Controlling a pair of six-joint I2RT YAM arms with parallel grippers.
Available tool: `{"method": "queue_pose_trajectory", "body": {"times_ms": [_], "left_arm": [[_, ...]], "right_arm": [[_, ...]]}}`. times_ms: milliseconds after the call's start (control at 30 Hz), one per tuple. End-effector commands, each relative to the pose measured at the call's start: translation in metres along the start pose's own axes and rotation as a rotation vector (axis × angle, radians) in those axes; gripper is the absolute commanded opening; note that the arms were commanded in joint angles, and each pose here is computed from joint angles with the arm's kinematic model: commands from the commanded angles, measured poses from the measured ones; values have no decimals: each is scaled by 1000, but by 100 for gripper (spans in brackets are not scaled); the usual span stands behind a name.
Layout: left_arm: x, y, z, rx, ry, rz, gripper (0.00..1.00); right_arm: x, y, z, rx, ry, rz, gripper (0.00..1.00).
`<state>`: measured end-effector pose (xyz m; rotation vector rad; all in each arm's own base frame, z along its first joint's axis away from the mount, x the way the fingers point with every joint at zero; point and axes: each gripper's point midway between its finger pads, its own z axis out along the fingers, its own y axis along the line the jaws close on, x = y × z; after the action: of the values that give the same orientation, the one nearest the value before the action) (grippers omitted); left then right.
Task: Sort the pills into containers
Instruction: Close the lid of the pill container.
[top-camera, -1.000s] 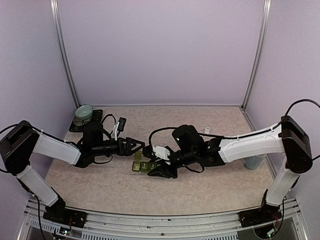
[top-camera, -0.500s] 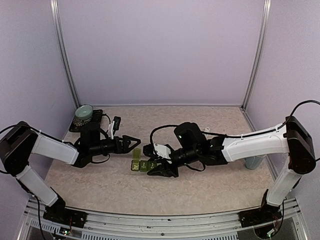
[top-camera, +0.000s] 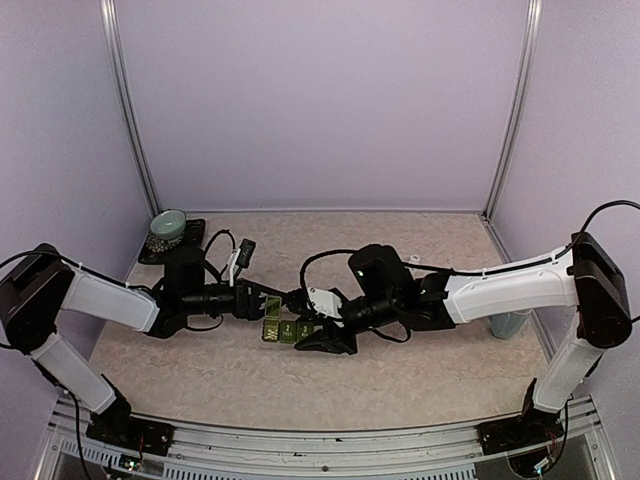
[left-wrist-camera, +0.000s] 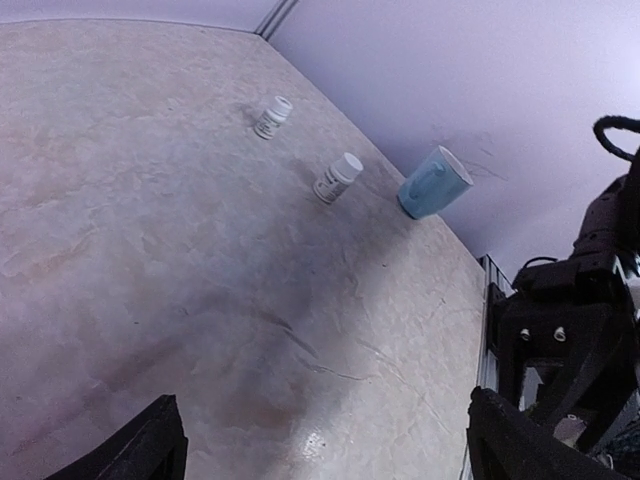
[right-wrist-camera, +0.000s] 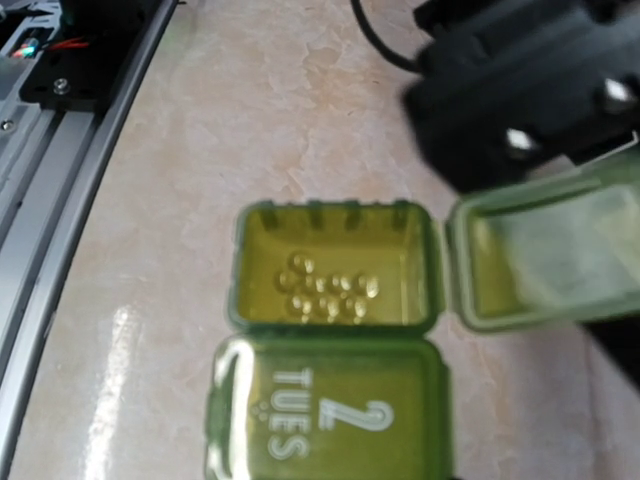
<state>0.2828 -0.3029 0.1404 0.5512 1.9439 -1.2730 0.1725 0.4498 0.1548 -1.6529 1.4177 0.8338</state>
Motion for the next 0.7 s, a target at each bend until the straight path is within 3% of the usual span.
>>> {"method": "queue_pose_trajectory", "body": {"times_ms": [0, 333, 667], "left_arm": [[-12, -43, -4, 153, -16, 121, 95], [-4, -52, -8, 159, 8, 134, 94], [10, -50, -4, 163, 35, 105, 93]], "right_arm": [[-1, -5, -3, 14, -5, 4, 14], [6, -26, -5, 81, 18, 48, 11], [2, -58, -22, 269, 38, 30, 11]]}}
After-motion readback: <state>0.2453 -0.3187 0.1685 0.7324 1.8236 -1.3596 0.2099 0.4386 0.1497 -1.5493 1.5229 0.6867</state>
